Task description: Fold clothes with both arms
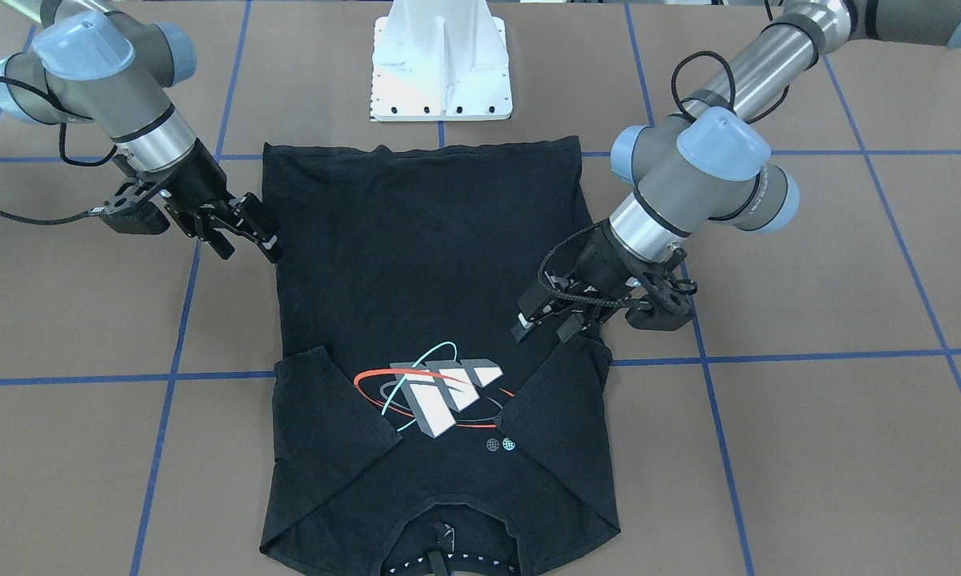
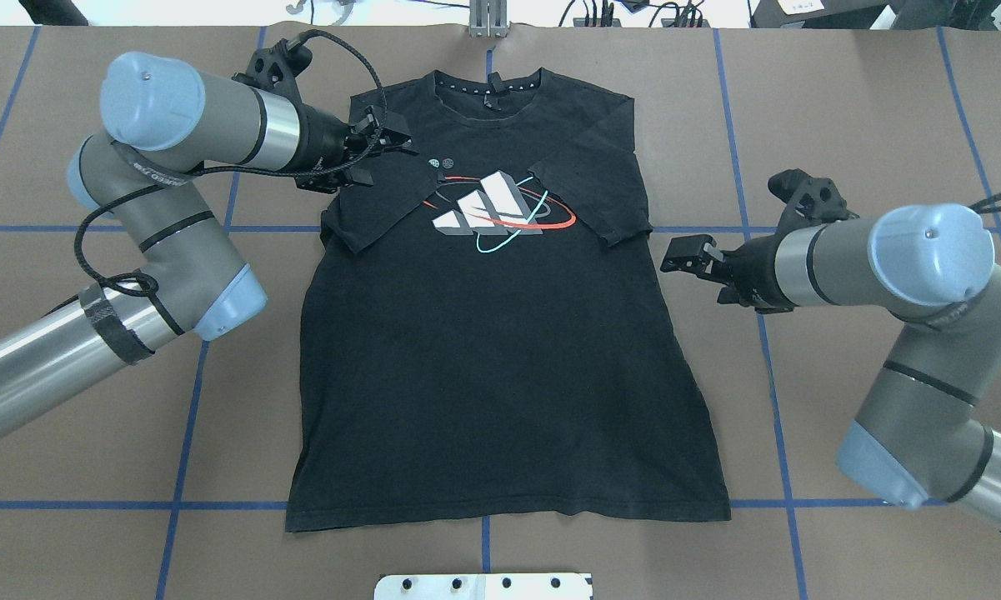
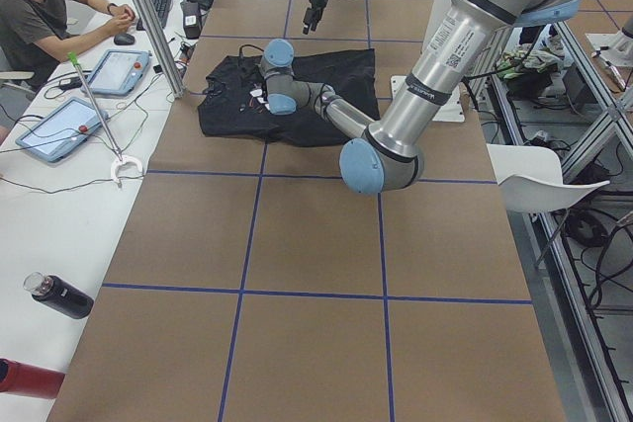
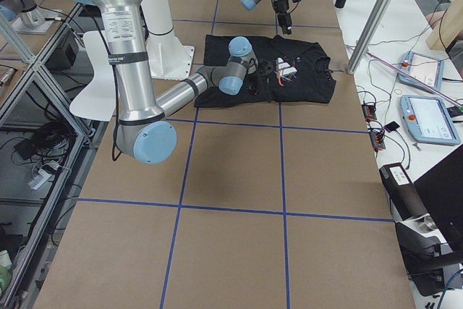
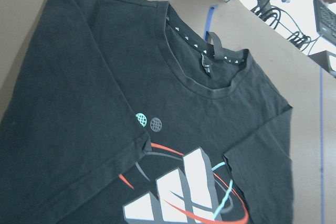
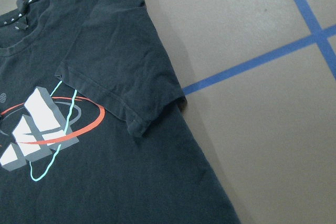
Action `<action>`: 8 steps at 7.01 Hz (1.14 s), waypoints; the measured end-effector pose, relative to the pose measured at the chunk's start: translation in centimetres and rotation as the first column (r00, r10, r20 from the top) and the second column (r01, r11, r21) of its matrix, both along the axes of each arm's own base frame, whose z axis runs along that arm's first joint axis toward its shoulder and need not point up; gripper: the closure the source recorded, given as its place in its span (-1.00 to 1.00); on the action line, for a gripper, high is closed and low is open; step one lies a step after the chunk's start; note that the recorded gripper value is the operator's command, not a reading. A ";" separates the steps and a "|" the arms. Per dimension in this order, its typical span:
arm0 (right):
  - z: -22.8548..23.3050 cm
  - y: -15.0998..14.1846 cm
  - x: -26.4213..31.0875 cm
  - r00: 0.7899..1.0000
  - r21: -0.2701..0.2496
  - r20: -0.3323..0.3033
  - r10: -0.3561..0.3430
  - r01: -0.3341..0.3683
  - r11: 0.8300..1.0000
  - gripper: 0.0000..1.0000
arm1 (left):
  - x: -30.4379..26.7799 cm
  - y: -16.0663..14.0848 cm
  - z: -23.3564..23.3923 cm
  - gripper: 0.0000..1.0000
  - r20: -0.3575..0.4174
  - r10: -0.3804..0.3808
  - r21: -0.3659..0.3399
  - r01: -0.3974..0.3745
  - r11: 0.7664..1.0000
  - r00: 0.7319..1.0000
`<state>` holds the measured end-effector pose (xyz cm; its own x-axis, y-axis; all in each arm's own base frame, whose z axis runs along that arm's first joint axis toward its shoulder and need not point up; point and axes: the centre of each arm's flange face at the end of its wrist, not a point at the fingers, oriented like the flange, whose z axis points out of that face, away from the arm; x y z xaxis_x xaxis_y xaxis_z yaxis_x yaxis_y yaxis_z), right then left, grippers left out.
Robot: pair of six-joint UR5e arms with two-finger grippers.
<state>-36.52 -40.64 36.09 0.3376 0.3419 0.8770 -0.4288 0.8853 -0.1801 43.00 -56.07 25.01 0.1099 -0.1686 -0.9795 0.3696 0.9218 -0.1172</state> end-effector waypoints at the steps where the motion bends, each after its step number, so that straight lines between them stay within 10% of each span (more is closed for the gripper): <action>1: 0.9 3.4 0.1 1.000 -0.050 -0.001 0.022 -0.022 0.999 -0.98 | -1.0 1.1 0.0 -0.79 -0.020 -0.004 -0.011 0.004 1.000 1.000; 5: 4.2 21.6 -4.2 0.993 -0.124 -0.064 0.097 -0.104 0.987 -0.80 | -2.9 3.1 0.7 -0.77 -0.036 -0.012 -0.009 0.012 1.000 0.999; 8: 5.6 26.0 -5.8 0.983 -0.095 -0.152 0.100 -0.116 0.989 -0.48 | -3.0 2.8 0.4 -0.77 -0.035 -0.057 0.000 0.057 0.998 0.998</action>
